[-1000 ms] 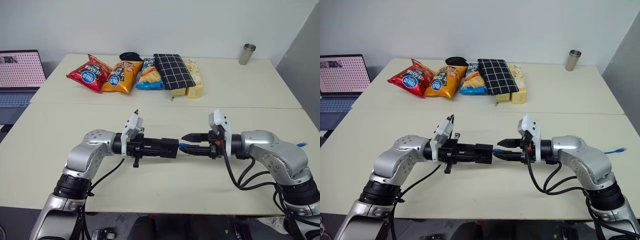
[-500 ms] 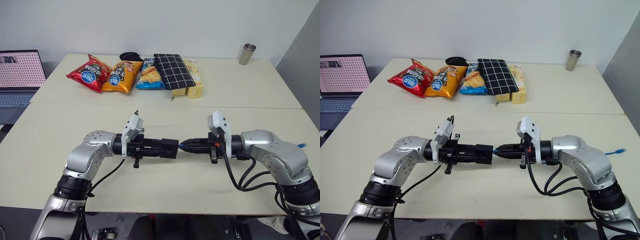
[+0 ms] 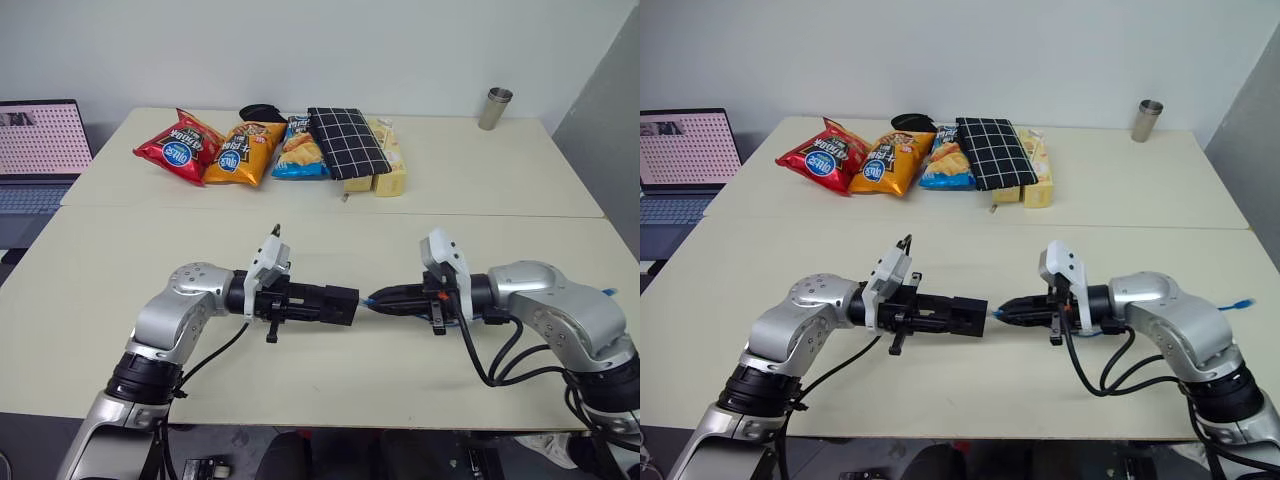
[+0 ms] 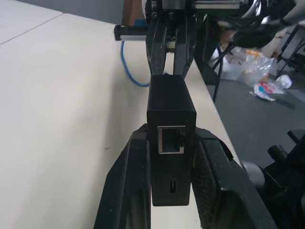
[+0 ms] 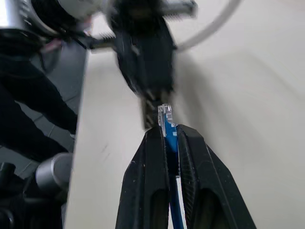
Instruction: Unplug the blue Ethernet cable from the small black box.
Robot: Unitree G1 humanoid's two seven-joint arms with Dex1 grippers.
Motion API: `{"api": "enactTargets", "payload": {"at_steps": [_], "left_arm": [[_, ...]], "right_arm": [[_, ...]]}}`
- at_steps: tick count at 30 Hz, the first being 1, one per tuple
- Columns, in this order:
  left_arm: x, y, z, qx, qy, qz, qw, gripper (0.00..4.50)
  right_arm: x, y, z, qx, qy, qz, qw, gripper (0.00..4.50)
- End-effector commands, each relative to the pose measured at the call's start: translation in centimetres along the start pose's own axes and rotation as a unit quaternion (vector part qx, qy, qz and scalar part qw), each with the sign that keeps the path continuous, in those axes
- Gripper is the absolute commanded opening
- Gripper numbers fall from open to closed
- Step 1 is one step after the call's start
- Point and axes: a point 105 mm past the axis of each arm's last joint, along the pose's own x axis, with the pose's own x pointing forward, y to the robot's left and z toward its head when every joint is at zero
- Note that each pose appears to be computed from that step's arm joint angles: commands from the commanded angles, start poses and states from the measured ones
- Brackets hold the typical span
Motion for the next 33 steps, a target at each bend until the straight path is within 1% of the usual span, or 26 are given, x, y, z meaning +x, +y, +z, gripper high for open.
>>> {"api": "enactTargets", "payload": {"at_steps": [1,5,7,9,12,13,15,17,19,24,26,27,28,29,30,31,32,33], "left_arm": [[-0.5,0.0,0.8,0.026,-0.007,0.007,1.0,0.77],[-0.8,0.0,0.5,0.025,-0.002,0.011,1.0,0.77],[-1.2,0.2,0.4,0.025,0.001,0.025,0.999,0.77],[-1.9,0.8,0.3,0.025,0.004,0.053,0.998,0.77],[-2.9,1.8,0.0,0.021,0.003,0.105,0.994,0.77],[-3.1,2.0,-0.1,0.021,0.003,0.117,0.993,0.77],[-3.2,2.2,-0.2,0.021,0.004,0.134,0.991,0.77],[-3.2,2.4,-0.3,0.02,0.003,0.147,0.989,0.77],[-3.3,3.1,-0.1,0.026,-0.005,0.177,0.984,0.77],[-4.1,4.7,0.1,0.041,-0.011,0.243,0.969,0.77],[-4.7,5.8,0.1,0.051,-0.012,0.289,0.956,0.77],[-5.3,6.8,0.2,0.059,-0.018,0.326,0.943,0.77],[-6.0,7.6,0.3,0.068,-0.023,0.361,0.93,0.77],[-6.6,8.2,0.4,0.077,-0.026,0.386,0.919,0.77],[-7.2,8.7,0.5,0.082,-0.033,0.414,0.906,0.77],[-7.6,9.1,0.4,0.082,-0.041,0.431,0.898,0.77],[-7.9,9.3,0.3,0.085,-0.045,0.447,0.889,0.77],[-8.3,9.6,0.2,0.088,-0.049,0.462,0.881,0.77]], "right_arm": [[-0.8,-0.1,1.0,-0.018,-0.015,-0.013,1.0,0.04],[-1.0,-0.2,1.1,-0.018,-0.021,-0.018,0.999,0.04],[-1.2,-1.0,1.4,-0.025,-0.031,-0.043,0.998,0.04],[-1.6,-3.5,1.9,-0.037,-0.043,-0.115,0.992,0.04],[-3.0,-8.2,1.8,-0.057,-0.042,-0.248,0.966,0.04],[-3.4,-9.5,1.5,-0.063,-0.032,-0.286,0.956,0.04],[-4.7,-12.6,0.5,-0.074,-0.002,-0.375,0.924,0.04],[-5.3,-14.3,-0.4,-0.061,0.008,-0.419,0.906,0.04],[-5.5,-15.1,-0.8,-0.056,0.012,-0.435,0.899,0.75],[-5.6,-14.8,0.2,-0.068,-0.003,-0.423,0.903,1.7],[-5.3,-13.9,0.9,-0.088,-0.01,-0.395,0.915,2.35],[-4.8,-12.7,1.7,-0.099,-0.024,-0.357,0.928,2.51],[-4.0,-11.0,2.5,-0.113,-0.043,-0.306,0.944,2.8],[-3.2,-8.9,3.3,-0.119,-0.063,-0.244,0.96,2.97],[-2.4,-6.6,4.2,-0.122,-0.083,-0.184,0.972,3.29],[-1.9,-5.2,4.8,-0.123,-0.094,-0.15,0.977,3.58],[-1.4,-4.2,5.4,-0.126,-0.102,-0.13,0.978,3.75],[-1.1,-3.6,5.8,-0.128,-0.107,-0.122,0.978,3.75]]}}
